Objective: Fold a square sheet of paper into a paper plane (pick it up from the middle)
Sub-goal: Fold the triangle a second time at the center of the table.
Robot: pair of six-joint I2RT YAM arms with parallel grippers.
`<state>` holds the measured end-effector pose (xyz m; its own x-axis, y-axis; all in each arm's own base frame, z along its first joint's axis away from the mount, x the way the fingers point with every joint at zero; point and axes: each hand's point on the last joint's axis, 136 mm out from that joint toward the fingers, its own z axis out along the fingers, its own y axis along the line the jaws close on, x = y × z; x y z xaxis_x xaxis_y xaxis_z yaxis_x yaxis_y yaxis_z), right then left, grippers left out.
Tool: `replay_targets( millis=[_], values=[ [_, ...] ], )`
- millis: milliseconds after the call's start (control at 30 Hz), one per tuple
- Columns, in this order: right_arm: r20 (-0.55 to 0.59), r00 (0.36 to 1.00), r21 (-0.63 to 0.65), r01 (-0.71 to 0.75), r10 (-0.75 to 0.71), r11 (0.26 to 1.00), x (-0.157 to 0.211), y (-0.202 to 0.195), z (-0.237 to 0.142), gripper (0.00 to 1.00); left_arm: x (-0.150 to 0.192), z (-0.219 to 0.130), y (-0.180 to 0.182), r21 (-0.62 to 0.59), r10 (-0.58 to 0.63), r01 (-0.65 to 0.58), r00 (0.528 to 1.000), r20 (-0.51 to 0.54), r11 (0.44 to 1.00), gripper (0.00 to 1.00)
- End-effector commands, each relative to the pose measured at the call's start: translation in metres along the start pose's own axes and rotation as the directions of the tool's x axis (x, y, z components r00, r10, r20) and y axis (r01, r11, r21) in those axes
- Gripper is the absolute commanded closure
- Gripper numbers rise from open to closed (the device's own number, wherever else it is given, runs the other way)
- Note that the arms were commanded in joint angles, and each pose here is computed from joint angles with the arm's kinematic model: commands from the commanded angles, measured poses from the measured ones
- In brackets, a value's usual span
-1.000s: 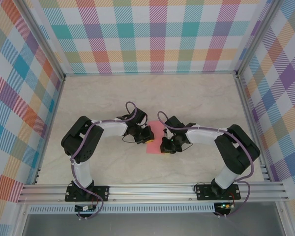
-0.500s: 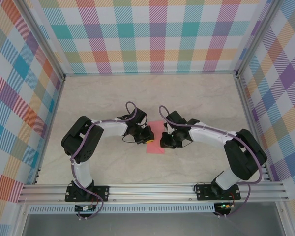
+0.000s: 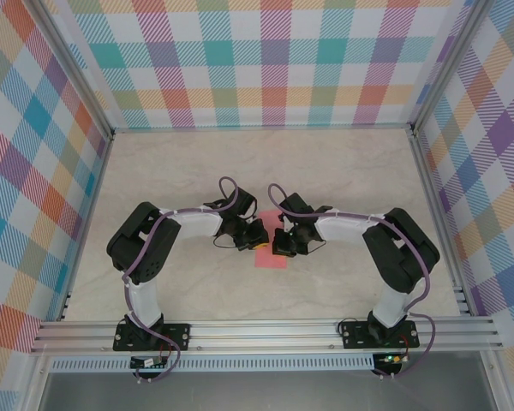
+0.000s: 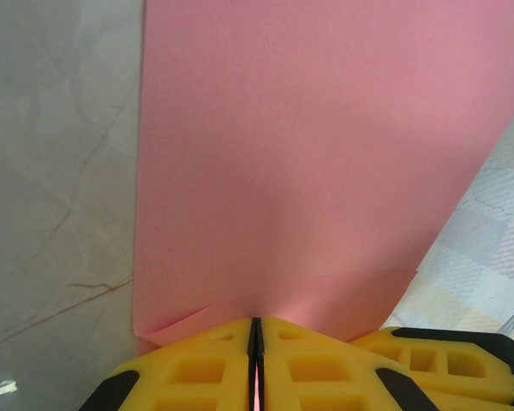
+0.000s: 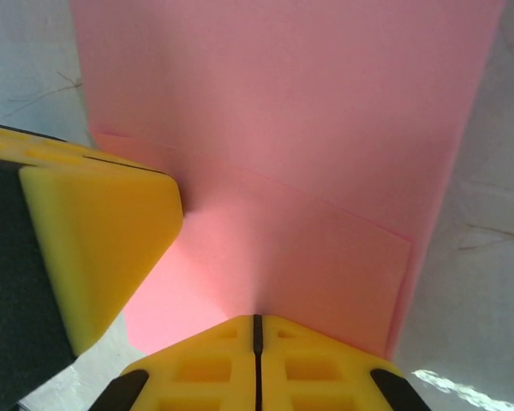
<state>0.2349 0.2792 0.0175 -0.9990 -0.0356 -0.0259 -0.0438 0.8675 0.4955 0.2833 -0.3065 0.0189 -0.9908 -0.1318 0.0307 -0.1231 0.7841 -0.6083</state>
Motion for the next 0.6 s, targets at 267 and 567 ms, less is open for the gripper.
replay_targets(
  millis=[267, 567],
  values=[
    [-0.005, 1.000, -0.052, -0.024, 0.024, 0.998, -0.007, 0.010, 0.013, 0.93, 0.009, 0.008, 0.024, -0.084, -0.057, 0.054, 0.998, -0.028, 0.995, 0.89],
    [0.009, 1.000, -0.071, 0.005, -0.004, 0.997, 0.002, 0.010, 0.000, 0.93, 0.009, 0.008, 0.027, -0.094, -0.061, 0.059, 0.998, -0.027, 0.994, 0.89]
  ],
)
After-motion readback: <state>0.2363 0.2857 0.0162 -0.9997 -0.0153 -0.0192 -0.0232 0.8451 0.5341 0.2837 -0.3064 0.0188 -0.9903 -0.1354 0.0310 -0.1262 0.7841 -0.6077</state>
